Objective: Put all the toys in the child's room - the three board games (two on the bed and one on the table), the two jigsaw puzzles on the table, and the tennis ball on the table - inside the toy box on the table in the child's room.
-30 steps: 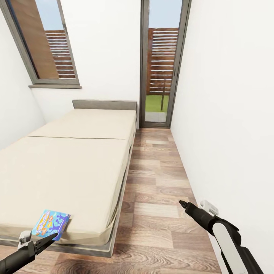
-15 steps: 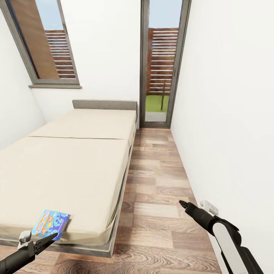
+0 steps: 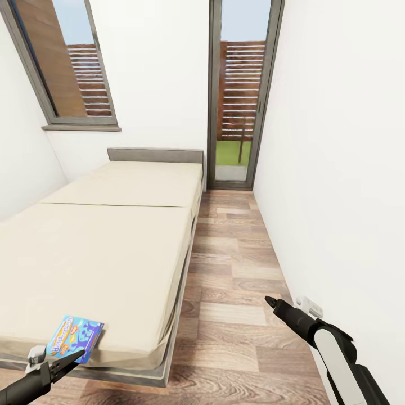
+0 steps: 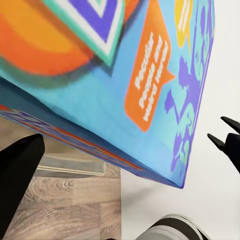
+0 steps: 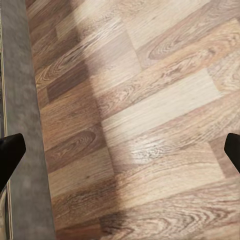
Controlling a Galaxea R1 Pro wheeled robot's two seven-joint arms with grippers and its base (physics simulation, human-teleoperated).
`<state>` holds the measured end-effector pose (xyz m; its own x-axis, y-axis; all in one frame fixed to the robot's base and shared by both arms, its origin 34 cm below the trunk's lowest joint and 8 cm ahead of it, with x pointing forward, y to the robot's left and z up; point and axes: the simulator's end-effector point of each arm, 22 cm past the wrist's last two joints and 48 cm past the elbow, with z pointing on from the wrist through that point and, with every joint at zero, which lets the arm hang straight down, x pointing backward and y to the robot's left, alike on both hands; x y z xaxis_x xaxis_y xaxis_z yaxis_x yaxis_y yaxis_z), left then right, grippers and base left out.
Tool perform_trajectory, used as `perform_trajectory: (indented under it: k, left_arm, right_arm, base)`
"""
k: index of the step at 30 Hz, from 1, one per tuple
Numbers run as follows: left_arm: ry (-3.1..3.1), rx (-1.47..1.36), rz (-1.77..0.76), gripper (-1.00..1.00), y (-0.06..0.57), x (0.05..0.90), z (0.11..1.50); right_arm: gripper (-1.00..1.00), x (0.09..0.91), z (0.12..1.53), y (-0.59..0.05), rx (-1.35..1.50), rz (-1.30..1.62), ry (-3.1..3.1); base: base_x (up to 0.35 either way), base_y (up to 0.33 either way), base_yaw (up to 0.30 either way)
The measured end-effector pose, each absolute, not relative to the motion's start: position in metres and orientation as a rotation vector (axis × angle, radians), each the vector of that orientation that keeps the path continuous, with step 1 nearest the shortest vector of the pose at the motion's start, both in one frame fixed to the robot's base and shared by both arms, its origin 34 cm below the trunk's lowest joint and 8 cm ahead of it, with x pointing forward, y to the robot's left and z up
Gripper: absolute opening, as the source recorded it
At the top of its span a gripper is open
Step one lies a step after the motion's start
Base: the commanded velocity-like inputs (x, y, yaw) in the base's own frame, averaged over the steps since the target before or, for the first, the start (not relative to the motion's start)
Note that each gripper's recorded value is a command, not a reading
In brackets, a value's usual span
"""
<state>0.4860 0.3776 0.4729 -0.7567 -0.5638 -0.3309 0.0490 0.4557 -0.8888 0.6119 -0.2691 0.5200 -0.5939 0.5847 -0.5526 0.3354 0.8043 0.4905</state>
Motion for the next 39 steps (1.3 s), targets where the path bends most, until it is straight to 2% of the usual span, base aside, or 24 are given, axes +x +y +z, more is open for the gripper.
perform_trajectory:
  k: [39]
  left_arm:
    - [2.101, -0.428, -1.311, 1.0, 0.3776, 0.486, 0.4728]
  right_arm:
    - [1.0, 0.6121, 0.5201, -0.2688, 0.674, 0.439, 2.252]
  base:
    - [0.001, 0.0, 0.0]
